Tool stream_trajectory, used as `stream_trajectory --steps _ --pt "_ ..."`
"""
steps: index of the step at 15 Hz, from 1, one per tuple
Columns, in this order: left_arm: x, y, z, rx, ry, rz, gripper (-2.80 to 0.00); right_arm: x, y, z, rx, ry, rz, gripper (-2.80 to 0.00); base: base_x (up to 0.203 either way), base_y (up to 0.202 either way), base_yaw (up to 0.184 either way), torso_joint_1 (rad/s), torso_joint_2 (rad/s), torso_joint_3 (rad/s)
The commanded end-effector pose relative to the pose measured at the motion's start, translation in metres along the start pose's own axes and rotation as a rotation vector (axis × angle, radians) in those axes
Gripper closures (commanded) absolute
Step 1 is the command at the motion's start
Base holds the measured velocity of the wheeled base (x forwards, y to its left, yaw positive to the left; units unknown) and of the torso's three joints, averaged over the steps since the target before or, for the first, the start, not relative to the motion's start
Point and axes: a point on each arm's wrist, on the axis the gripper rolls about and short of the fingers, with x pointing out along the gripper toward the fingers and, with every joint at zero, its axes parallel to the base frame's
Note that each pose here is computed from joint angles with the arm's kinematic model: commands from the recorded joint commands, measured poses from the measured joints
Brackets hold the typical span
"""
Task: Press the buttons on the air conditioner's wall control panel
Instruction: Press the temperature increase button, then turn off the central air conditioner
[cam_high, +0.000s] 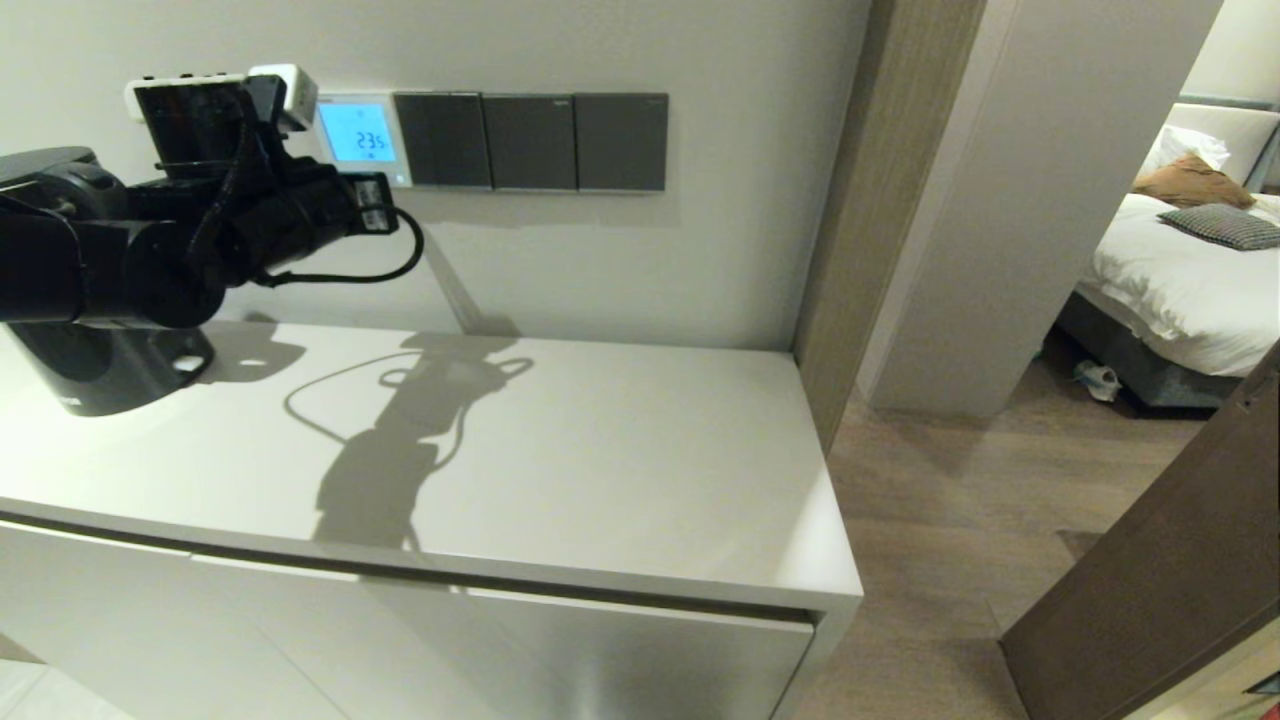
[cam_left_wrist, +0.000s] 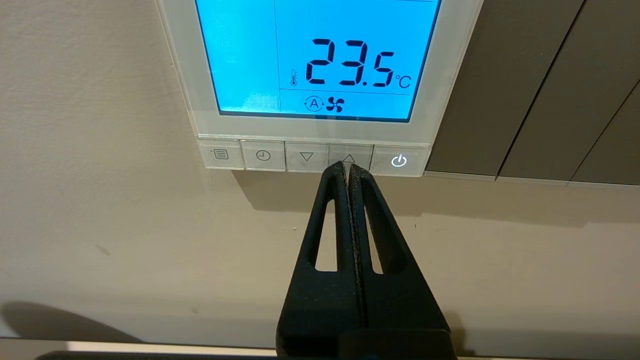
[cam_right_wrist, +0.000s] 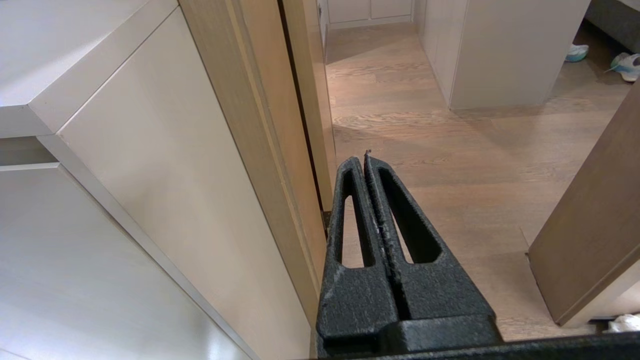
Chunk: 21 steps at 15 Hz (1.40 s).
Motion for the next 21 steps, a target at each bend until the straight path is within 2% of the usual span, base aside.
stream_trajectory --steps 1,10,16,21 --pt "0.001 0.000 -0.001 -0.001 0.000 0.000 0.00 0.000 0.000 0.000 0.000 0.003 0.001 0.00 0.000 0.000 0.000 0.000 0.00 0.000" --pt "-0.024 -0.001 0.016 -0.001 -0.027 -0.001 0.00 0.000 0.000 0.000 0.000 0.003 0.001 0.00 0.000 0.000 0.000 0.000 0.00 0.000" --pt "-0.081 -0.006 0.046 0.001 -0.083 -0.014 0.00 0.000 0.000 0.000 0.000 0.003 0.001 0.00 0.000 0.000 0.000 0.000 0.00 0.000" --pt "-0.132 -0.006 0.061 0.002 -0.127 -0.015 0.00 0.000 0.000 0.000 0.000 0.003 0.001 0.00 0.000 0.000 0.000 0.000 0.00 0.000"
